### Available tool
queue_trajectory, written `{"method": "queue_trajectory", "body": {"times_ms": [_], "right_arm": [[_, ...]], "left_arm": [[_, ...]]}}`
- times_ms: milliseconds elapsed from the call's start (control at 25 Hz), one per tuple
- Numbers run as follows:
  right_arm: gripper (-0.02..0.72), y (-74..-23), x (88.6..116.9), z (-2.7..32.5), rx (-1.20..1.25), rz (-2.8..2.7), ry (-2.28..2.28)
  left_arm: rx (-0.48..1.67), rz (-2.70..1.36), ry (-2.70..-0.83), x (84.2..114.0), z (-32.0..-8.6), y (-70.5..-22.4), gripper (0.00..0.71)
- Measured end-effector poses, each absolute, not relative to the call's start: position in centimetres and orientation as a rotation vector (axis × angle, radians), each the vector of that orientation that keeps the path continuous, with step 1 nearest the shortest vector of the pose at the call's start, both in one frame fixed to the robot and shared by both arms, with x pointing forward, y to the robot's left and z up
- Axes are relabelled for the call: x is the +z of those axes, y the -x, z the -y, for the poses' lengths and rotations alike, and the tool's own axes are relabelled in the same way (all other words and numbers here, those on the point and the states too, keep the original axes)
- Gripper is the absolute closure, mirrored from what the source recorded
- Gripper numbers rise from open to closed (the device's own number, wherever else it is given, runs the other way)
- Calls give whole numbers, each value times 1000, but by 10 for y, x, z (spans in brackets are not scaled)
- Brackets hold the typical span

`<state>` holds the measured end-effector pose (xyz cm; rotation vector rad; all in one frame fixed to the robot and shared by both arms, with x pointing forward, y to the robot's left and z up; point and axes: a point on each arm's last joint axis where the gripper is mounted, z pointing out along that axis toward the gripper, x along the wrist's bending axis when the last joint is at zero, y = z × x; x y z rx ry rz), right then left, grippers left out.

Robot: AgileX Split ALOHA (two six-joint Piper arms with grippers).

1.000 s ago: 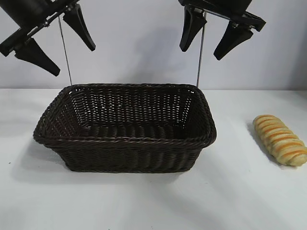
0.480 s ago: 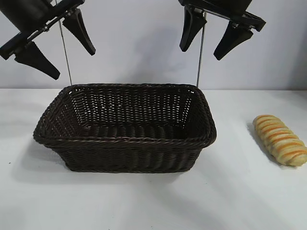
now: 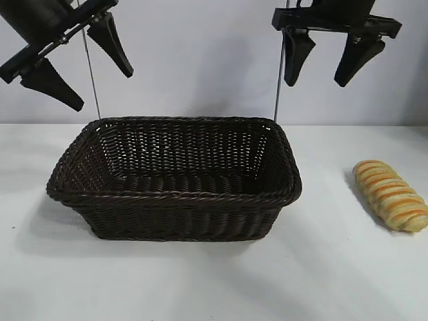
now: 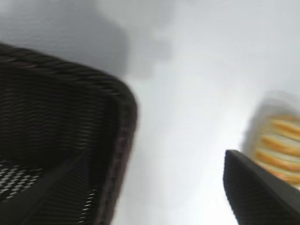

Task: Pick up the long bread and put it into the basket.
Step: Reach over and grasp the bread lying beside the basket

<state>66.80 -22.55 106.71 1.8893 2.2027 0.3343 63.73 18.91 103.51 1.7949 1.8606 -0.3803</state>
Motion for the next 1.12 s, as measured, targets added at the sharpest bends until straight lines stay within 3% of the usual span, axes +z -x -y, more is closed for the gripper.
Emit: {"method": "queue_trajectory", "body": {"times_ms": [240,560,1120], "right_arm": [[134,-673,1067,263,307,-2112,-1968],[134,-672,1064,266,295,-2112,-1982],[134,-649,999,268,61,-2233,-2084]], "left_arm": [[-380,-1860,-1795,1035,-189,-637,124],[-380,-1860,-1796,1035,-189,-637,124],[-380,-1860,-1796,1035,-189,-637,124]]}}
